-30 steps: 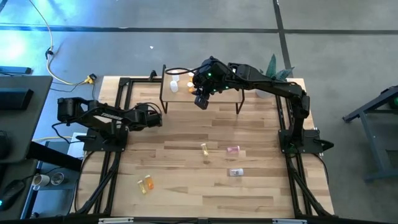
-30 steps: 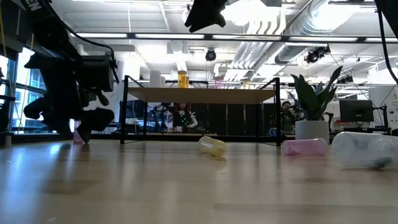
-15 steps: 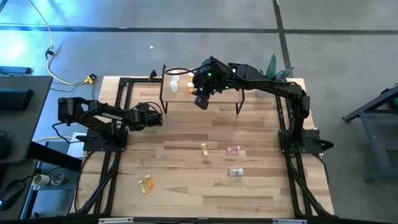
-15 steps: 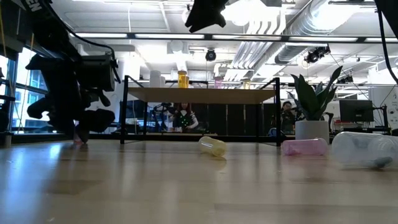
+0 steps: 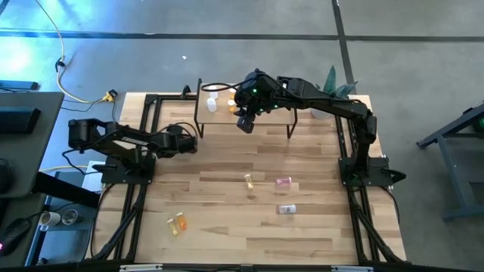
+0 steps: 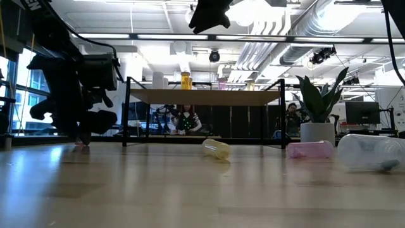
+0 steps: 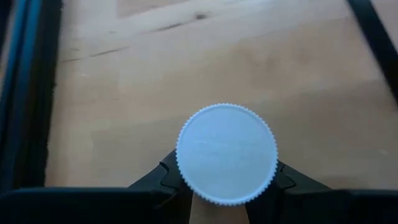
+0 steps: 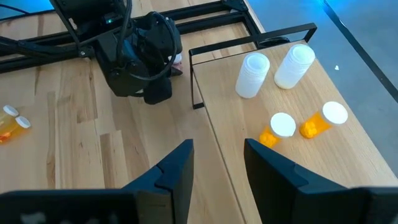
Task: Pick and place medicine bottles onto shelf by color
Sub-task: Put the top pink pill bottle aligned with the other pink pill bottle on the shelf
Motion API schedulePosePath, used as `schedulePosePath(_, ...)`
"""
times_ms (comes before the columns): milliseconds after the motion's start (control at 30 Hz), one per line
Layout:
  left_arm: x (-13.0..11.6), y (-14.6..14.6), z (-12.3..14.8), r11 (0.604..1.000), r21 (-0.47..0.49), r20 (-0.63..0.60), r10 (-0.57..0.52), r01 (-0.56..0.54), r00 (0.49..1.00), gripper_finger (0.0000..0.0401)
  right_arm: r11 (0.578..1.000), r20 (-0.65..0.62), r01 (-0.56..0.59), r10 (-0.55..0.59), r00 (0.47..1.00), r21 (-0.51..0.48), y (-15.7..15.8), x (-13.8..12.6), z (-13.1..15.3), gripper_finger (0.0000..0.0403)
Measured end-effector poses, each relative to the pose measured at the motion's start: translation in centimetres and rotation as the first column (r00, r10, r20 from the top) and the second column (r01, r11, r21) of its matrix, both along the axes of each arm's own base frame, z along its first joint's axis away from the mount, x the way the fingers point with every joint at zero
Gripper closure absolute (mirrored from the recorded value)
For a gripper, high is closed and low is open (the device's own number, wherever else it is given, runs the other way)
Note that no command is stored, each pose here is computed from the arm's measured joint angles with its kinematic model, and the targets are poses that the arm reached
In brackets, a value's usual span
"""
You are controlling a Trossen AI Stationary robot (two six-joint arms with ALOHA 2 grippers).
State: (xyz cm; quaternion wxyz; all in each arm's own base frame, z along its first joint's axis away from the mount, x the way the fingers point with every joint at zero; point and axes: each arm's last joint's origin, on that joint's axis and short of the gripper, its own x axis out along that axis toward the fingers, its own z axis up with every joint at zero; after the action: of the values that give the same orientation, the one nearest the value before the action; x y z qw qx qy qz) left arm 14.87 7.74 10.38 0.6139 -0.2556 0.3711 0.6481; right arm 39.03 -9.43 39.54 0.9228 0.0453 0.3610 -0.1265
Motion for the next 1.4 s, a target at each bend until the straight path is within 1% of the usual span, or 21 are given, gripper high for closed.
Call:
schedulePosePath(233, -1.0, -0.7, 1.3, 0.994, -0.108, 0.037, -0.025, 0.029, 0.999, 0.0306, 1.0, -0.001, 0.0, 0.0, 1.0, 0.0, 0.0, 0.0, 0.0, 0.0269)
schedulePosePath(400, -2.0, -1.1, 2.8, 0.995, -0.096, 0.07, -0.025, 0.032, 0.997, 0.0306, 1.0, 0.001, 0.004, -0.004, 1.0, 0.006, 0.0, 0.0, 0.0, 0.0269)
schedulePosePath(567, -2.7, -1.3, 4.9, 0.999, -0.04, 0.108, -0.028, 0.032, 0.994, 0.0306, 1.0, 0.002, 0.009, -0.009, 1.0, 0.01, 0.0, 0.0, 0.0, 0.0269)
schedulePosePath(767, -2.8, -1.2, 8.7, 0.993, 0.063, 0.141, -0.109, 0.101, 0.984, 0.0306, 1.0, 0.005, 0.02, -0.02, 1.0, 0.023, 0.0, 0.0, 0.0, 0.0269)
schedulePosePath(867, -3.0, -1.2, 10.9, 0.986, 0.109, 0.132, -0.139, 0.125, 0.981, 0.0306, 0.999, 0.007, 0.023, -0.023, 1.0, 0.026, 0.0, 0.0, 0.0, 0.0269)
schedulePosePath(1000, -3.7, -1.3, 14.0, 0.976, 0.174, 0.093, -0.152, 0.134, 0.984, 0.0306, 0.999, 0.006, 0.024, -0.024, 1.0, 0.026, 0.0, 0.0, 0.0, 0.0269)
schedulePosePath(1100, -3.9, -1.4, 16.7, 0.96, 0.223, 0.1, -0.192, 0.166, 0.976, 0.0306, 0.999, 0.008, 0.019, -0.019, 1.0, 0.032, 0.0, 0.0, 0.0, 0.0269)
schedulePosePath(1200, -4.0, -1.4, 19.4, 0.935, 0.262, 0.104, -0.273, 0.238, 0.956, 0.0306, 0.999, 0.015, 0.012, -0.012, 1.0, 0.034, 0.0, 0.1, 0.0, 0.0269)
schedulePosePath(1300, -4.0, -1.6, 22.0, 0.897, 0.288, 0.096, -0.374, 0.334, 0.922, 0.0306, 1.0, 0.026, 0.008, -0.008, 1.0, 0.027, 0.0, 0.1, 0.1, 0.0269)
schedulePosePath(1400, -4.2, -1.8, 24.3, 0.846, 0.31, 0.088, -0.481, 0.434, 0.873, 0.0306, 1.0, 0.046, 0.002, -0.002, 0.999, 0.016, 0.0, 0.3, 0.3, 0.0269)
